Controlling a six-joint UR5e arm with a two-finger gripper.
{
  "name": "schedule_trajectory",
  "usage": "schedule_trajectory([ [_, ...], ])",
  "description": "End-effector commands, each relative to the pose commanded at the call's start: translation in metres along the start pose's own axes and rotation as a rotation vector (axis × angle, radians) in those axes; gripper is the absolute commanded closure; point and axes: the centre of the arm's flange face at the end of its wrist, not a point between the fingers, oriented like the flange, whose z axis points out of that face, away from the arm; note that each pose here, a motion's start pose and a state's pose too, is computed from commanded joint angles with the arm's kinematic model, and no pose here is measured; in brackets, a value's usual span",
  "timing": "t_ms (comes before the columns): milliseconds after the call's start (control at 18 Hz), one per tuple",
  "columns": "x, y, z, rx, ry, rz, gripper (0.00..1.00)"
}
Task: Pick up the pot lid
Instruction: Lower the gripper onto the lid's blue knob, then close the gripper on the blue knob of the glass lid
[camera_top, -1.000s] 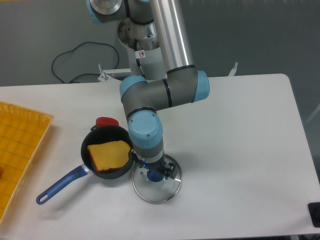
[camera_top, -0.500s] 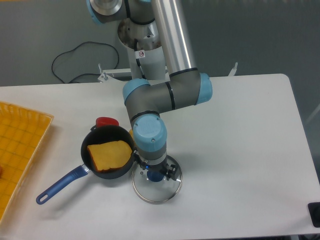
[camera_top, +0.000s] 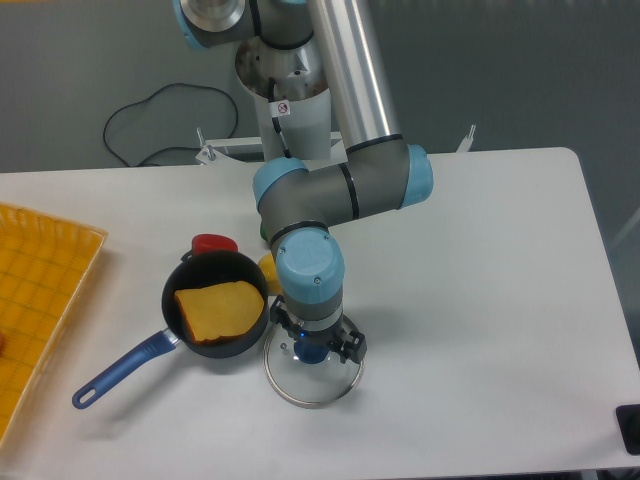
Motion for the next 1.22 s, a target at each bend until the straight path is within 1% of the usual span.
schedule_trajectory([
  [389, 0.003, -0.003, 0.013, -0.015, 0.013, -0.001, 0.0],
  [1222, 0.005, -0.004, 0.023, -0.028, 0.021, 0.005, 0.0],
])
